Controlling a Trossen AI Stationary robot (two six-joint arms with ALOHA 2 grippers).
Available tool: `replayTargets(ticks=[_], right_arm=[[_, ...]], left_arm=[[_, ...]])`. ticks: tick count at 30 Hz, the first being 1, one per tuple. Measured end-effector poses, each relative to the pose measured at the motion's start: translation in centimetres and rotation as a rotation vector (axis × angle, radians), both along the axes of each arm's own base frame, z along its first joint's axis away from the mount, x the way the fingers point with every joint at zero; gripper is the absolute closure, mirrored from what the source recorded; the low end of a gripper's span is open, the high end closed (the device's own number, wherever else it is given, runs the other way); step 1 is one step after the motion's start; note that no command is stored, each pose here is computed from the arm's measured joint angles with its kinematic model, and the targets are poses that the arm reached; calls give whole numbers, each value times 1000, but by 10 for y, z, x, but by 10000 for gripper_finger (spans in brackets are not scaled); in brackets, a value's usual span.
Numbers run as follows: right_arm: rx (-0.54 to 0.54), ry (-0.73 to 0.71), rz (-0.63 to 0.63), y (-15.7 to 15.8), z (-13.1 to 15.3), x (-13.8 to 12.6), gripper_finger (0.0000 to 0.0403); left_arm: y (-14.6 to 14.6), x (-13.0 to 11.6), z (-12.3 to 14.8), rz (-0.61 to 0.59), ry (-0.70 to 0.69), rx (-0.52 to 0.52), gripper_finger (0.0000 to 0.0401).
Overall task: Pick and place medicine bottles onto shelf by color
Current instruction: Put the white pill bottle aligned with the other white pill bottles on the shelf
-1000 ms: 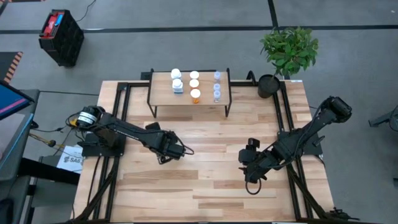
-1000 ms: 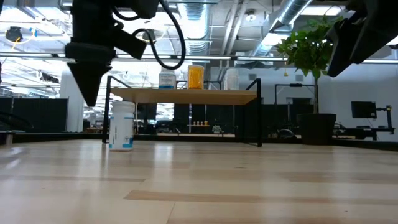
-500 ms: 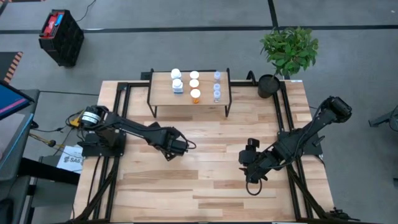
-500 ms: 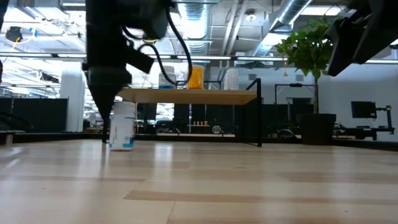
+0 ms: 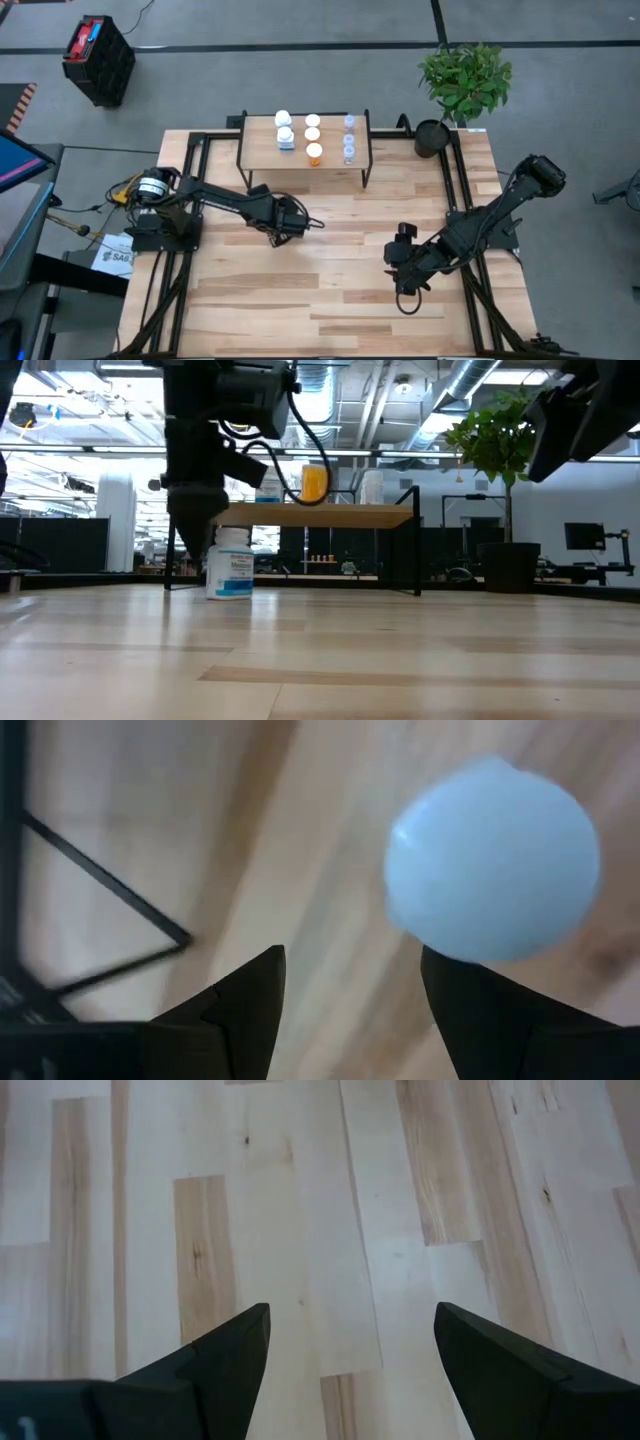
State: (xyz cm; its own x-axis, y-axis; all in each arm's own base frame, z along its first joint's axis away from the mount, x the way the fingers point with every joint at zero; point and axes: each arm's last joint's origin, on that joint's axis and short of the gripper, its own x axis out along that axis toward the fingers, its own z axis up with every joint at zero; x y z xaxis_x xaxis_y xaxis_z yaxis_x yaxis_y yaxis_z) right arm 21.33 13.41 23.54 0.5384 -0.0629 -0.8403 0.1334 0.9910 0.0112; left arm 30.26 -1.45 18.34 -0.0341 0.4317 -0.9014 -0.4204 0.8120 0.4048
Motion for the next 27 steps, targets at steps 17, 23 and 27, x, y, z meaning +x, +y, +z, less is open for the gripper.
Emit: replayTargets(ticks=[17,23,27], right_arm=[[-12,12,7,-1,-1,-1,97],[-13,14,8,-1,-1,-1,97],[-16,15,10,-1,-1,-1,97]], left_arm=[[-14,15,33,148,-146,-283,179],[-4,16,34,189,-169,-249,179],[1,16,34,227,-177,-244,179]])
